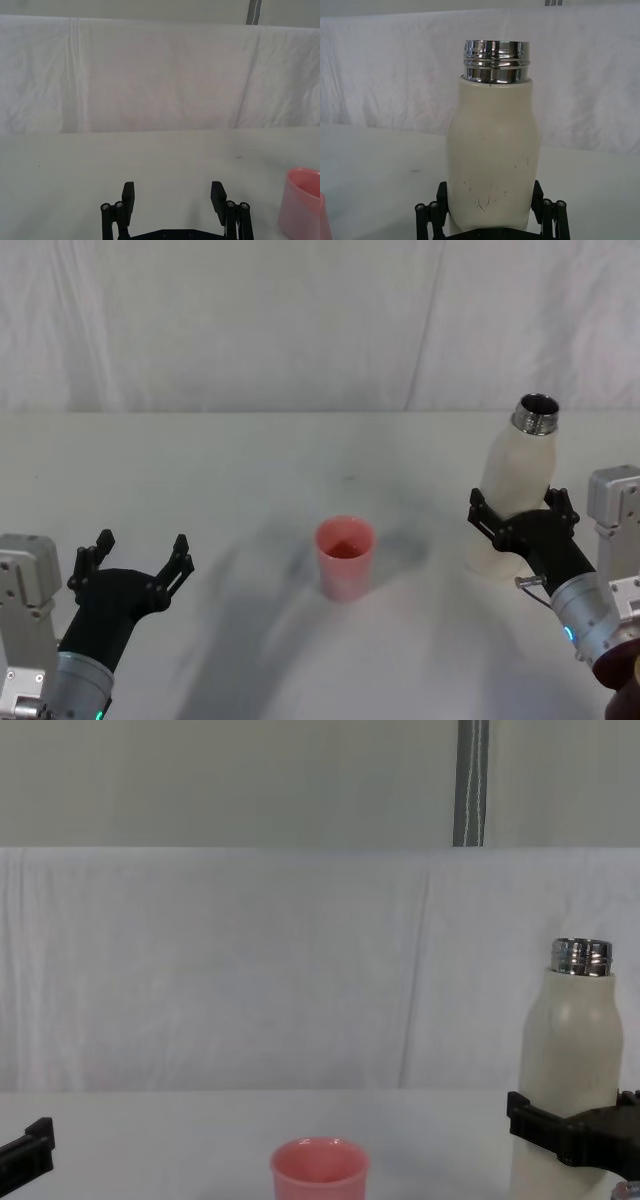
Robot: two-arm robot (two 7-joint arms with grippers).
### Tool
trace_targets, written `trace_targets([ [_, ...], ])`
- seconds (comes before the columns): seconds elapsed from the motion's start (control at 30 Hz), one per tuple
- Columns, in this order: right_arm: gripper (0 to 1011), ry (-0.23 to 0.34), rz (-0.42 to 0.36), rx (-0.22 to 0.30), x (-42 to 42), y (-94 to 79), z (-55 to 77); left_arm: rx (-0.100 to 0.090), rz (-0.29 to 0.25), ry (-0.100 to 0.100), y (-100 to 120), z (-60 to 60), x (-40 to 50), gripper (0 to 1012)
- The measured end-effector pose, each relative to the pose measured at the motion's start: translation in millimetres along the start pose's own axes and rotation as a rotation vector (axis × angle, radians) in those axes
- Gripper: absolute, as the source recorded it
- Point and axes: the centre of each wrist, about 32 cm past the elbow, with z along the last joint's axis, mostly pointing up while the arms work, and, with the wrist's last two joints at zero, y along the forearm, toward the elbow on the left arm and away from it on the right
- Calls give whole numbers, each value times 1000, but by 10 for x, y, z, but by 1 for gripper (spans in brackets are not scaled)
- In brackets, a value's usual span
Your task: Grasp the thermos with one hand and pour water into the cup lid.
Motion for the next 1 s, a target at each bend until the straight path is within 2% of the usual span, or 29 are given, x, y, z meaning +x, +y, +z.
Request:
trace_targets([
  [0.53,1002,0,0,1,-2,-1,0,0,0,0,0,0,0,1001],
  [0.67,959,0,0,1,-2,-2,0,0,0,0,0,0,0,1001],
  [1.0,956,0,0,1,0,-5,0,0,0,0,0,0,0,1001],
])
